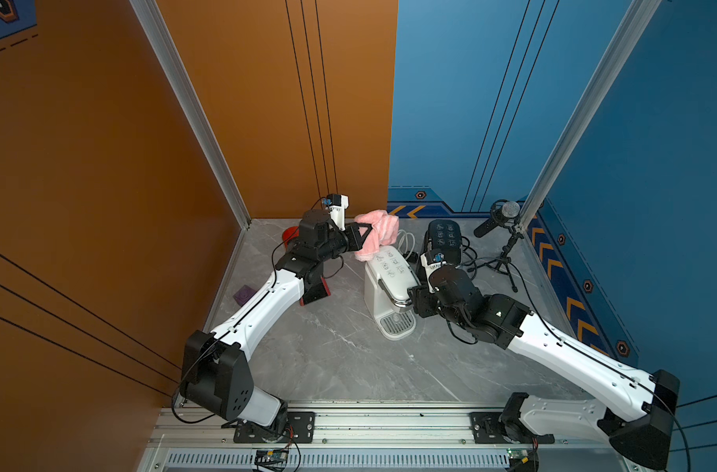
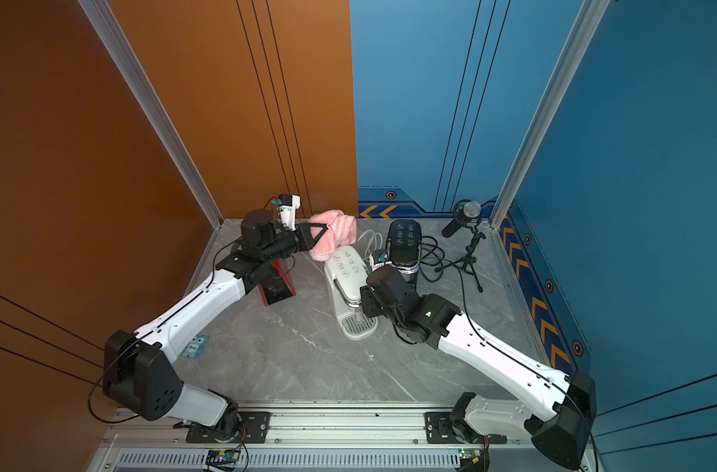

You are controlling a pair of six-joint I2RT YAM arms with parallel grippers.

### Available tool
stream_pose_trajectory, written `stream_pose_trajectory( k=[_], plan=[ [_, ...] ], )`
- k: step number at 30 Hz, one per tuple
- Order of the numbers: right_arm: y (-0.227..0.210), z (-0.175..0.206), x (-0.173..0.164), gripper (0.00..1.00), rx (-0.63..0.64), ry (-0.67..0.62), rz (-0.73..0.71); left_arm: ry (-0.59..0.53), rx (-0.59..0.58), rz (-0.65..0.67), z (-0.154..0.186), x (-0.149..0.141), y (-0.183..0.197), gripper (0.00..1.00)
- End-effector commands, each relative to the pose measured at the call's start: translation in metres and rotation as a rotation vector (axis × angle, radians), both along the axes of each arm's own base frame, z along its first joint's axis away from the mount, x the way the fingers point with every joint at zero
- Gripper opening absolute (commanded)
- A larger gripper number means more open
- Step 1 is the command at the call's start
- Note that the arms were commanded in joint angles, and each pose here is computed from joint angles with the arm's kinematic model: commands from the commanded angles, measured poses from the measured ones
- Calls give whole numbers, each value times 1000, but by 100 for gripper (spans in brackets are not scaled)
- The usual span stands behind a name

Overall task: Wipe the surface of a coffee machine
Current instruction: Adjust the cleaning item, then wipe the dirt from the surface of the coffee machine.

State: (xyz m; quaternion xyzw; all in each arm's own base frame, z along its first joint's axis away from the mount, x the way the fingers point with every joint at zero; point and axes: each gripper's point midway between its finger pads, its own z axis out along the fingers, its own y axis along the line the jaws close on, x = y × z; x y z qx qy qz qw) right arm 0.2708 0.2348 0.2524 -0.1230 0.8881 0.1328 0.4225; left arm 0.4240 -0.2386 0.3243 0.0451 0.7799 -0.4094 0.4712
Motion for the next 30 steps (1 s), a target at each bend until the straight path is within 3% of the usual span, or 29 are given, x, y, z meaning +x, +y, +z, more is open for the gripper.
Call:
stream_pose_trajectory(
  k=[1,9,19,30],
  plan=[
    [-14,-2,4,62,-105,-33,-37,-41,39,-60,1,7,-12,0],
    [-11,0,15,63,-153,-58,-42,83,70,-151,-61,4,-28,0],
    [12,-1,30,63,-190,-64,-3,217,136,-154,-134,-6,-24,0],
    [29,-18,45,68,-254,-48,31,270,190,-74,-174,-6,1,0]
  ],
)
